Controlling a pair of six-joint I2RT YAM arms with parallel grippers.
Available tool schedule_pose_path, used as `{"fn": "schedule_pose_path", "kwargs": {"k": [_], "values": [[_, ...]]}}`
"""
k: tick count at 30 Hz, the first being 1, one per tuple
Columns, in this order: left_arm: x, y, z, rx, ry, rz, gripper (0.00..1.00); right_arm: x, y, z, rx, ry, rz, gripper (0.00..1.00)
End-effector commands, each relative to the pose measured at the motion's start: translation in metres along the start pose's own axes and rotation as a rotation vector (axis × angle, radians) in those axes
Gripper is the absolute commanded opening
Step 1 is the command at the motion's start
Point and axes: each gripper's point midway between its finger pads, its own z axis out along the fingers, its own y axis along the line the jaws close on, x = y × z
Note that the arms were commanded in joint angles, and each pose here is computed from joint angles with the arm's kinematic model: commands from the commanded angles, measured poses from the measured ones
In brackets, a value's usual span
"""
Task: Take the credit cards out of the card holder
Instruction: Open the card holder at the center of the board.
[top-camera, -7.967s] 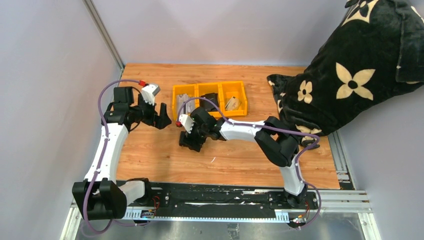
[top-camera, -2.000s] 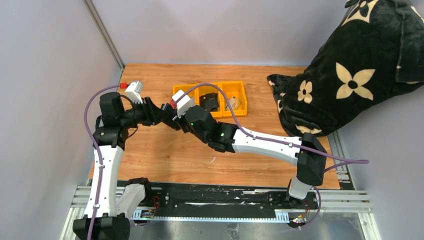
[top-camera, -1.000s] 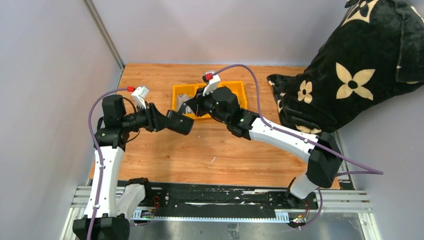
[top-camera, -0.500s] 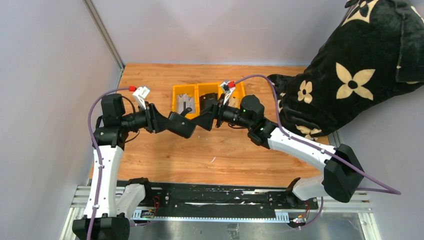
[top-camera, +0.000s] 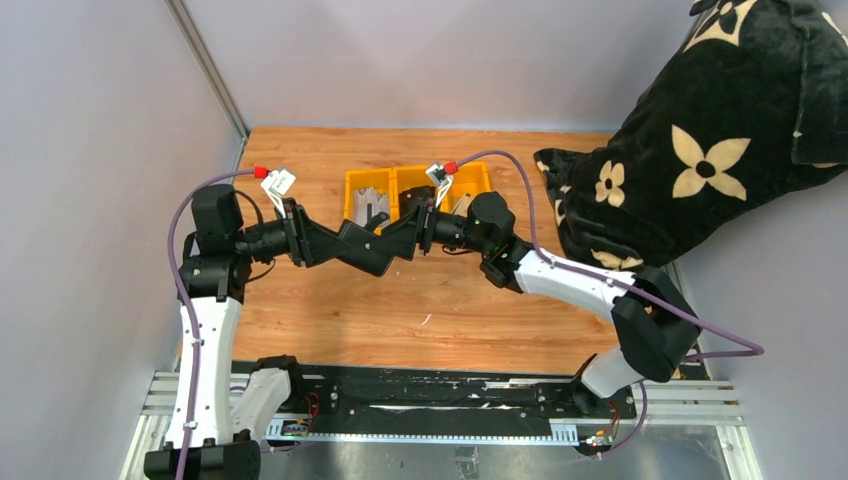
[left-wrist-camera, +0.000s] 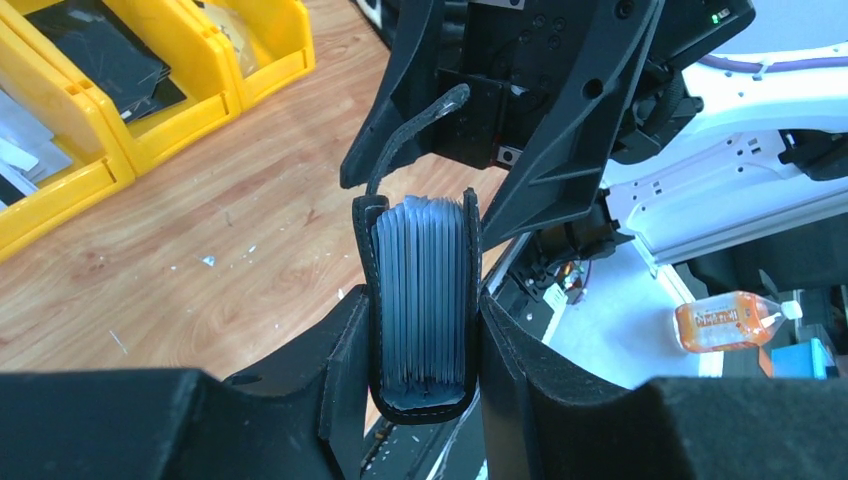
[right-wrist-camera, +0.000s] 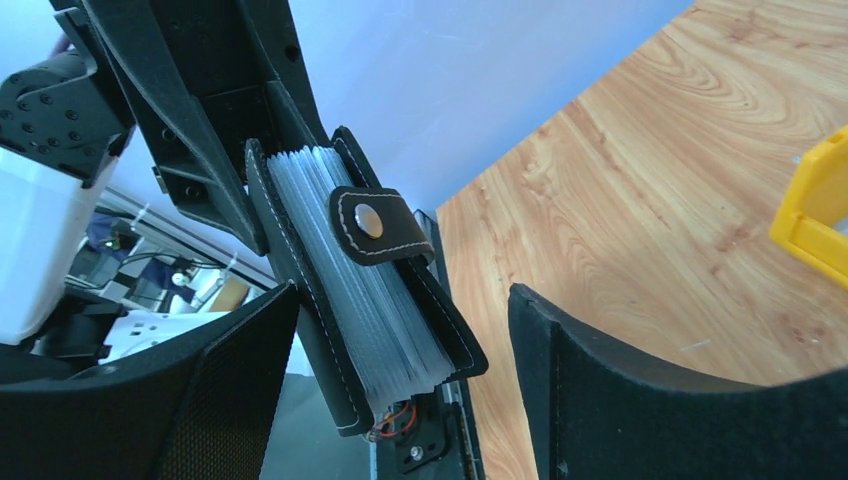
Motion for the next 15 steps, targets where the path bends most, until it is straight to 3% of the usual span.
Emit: {"fn": "schedule_pose_path", "kwargs": {"k": [1, 11, 15], "values": [[-0.008, -0.030, -0.006, 0.103, -0.012, 0.045, 0.00, -0.022, 0.026, 0.011, -0.115, -0.071, 0.045, 0.78], [-0.006, -0.033, -0.007, 0.111, -0.013, 0.054, 0.00, -0.038, 0.036, 0.012, -0.184, -0.142, 0.121, 0.53], [-0.006, -0.035, -0.008, 0.115, -0.015, 0.060, 0.00, -0.048, 0.036, 0.012, -0.202, -0.175, 0.150, 0.34]]}}
